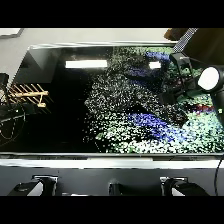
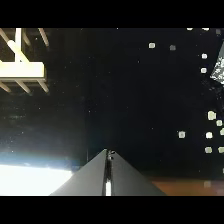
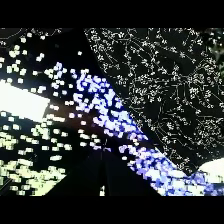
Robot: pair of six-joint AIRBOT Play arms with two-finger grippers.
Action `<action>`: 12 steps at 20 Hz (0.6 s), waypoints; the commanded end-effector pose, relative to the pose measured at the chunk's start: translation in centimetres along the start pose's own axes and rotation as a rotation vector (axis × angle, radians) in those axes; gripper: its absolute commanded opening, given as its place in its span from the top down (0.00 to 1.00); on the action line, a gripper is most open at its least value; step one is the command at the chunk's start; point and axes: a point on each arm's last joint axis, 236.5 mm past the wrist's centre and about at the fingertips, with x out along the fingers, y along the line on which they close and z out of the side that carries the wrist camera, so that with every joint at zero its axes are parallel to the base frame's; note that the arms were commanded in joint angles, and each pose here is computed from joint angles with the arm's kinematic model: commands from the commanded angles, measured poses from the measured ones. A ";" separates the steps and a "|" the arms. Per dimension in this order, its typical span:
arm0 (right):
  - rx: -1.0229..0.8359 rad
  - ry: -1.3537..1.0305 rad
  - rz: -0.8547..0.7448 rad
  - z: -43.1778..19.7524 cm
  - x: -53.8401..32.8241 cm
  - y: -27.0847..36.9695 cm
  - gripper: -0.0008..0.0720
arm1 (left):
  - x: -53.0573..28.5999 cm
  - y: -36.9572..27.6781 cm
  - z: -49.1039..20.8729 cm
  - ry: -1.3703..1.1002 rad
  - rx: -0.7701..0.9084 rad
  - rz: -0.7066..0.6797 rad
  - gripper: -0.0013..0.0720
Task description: Fold the clothes and pants, and hang the long-sleeved shirts on hangers.
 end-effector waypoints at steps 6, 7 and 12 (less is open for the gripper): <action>-0.001 0.000 0.001 0.0 0.0 0.1 0.95 | 0.3 -0.4 0.1 -0.001 -0.024 -0.016 0.62; -0.001 0.000 0.001 0.0 0.0 0.1 0.95 | 0.5 -0.8 0.0 0.005 -0.087 -0.036 0.00; -0.001 0.000 0.001 0.0 0.0 0.1 0.95 | 6.5 -7.3 0.1 0.112 -0.456 -0.337 0.00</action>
